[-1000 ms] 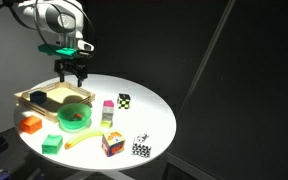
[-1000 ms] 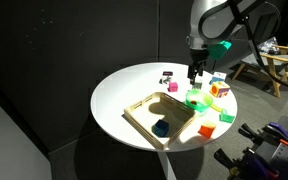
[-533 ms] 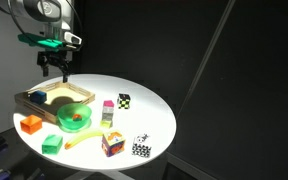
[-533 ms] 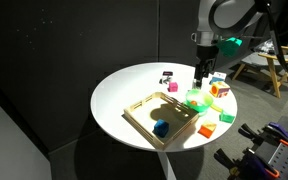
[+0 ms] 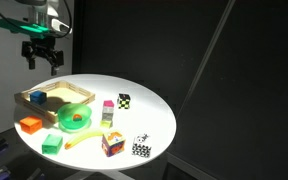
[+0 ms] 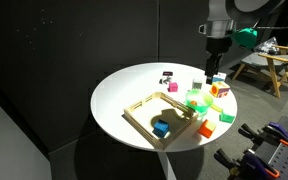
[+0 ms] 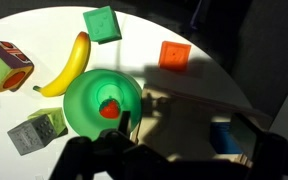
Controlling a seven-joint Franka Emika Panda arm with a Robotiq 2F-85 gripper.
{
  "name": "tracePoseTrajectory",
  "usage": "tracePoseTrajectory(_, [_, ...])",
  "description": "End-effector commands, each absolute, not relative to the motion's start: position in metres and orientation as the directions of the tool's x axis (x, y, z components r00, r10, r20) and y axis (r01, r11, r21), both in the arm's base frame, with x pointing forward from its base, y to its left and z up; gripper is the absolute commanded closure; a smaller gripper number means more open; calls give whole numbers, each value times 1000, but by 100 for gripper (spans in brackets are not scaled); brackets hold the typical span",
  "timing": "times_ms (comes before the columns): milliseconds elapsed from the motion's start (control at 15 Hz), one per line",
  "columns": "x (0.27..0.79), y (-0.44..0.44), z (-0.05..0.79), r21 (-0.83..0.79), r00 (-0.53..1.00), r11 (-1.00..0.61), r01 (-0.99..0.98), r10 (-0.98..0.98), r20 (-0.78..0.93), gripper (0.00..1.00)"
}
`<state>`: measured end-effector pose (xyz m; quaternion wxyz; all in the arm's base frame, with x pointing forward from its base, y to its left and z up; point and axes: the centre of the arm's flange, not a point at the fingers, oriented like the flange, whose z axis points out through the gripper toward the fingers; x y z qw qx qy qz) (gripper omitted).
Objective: Remove the pink block from the crate and put it on the table
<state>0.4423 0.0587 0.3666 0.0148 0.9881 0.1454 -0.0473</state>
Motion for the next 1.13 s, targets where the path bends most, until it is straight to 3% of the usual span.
tracePoseTrajectory(0, [421,59,388,24,959,-961,275,273,-76,0])
tracePoseTrajectory(1067, [425,58,388,27,957,-958,285,283,-64,0])
